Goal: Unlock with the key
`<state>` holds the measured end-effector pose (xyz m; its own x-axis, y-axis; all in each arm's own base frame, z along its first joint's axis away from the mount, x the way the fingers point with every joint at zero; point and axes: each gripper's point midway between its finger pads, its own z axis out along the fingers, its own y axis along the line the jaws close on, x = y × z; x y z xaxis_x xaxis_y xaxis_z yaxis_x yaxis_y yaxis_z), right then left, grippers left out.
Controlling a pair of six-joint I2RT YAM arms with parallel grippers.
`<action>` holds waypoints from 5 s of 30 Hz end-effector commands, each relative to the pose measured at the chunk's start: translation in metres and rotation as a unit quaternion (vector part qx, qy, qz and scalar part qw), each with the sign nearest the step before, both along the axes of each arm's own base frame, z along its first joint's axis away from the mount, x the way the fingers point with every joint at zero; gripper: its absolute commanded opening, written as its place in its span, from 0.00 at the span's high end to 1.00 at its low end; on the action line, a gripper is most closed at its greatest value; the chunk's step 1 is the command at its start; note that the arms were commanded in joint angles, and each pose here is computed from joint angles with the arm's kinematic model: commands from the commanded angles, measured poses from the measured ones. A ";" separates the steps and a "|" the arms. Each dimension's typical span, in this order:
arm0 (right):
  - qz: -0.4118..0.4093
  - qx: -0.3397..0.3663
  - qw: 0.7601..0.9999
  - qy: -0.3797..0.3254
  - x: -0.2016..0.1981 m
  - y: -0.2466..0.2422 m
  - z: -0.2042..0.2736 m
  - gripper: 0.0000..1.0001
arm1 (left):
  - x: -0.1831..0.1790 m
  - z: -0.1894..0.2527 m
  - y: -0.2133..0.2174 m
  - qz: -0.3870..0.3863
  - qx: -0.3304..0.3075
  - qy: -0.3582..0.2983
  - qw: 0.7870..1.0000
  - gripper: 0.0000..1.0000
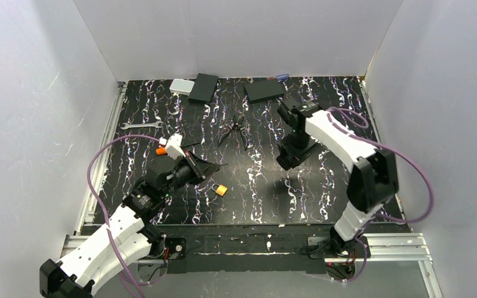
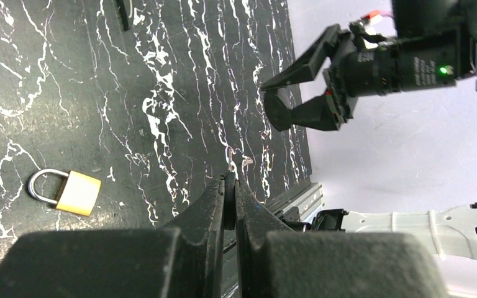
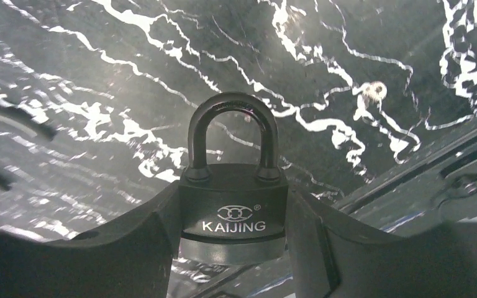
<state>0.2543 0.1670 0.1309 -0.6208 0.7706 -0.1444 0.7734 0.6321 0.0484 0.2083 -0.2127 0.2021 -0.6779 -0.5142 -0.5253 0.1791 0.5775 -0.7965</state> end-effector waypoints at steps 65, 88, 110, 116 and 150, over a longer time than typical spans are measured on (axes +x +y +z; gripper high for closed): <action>0.138 0.056 0.976 0.156 -0.041 0.043 -0.053 0.99 | -0.010 -0.075 -0.099 0.037 -0.079 0.151 0.985 1.00; 0.091 0.096 0.983 0.126 -0.032 0.061 -0.047 0.99 | -0.005 -0.081 -0.122 0.020 -0.091 0.117 0.989 1.00; 0.093 0.099 0.983 0.120 -0.035 0.067 -0.049 0.99 | -0.001 -0.090 -0.129 0.019 -0.076 0.116 0.990 1.00; 0.094 0.100 0.983 0.119 -0.035 0.068 -0.049 0.99 | -0.001 -0.091 -0.132 0.015 -0.075 0.118 0.990 1.00; 0.097 0.127 0.980 0.119 -0.036 0.080 -0.041 0.99 | 0.001 -0.098 -0.134 0.023 -0.073 0.121 0.990 1.00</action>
<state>0.2251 0.2355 0.0659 -0.7638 0.6262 0.1563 0.6348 0.7727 0.0063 0.2039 -0.3429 0.0985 -0.7686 -0.5856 -0.2575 -0.0575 0.4641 -0.8839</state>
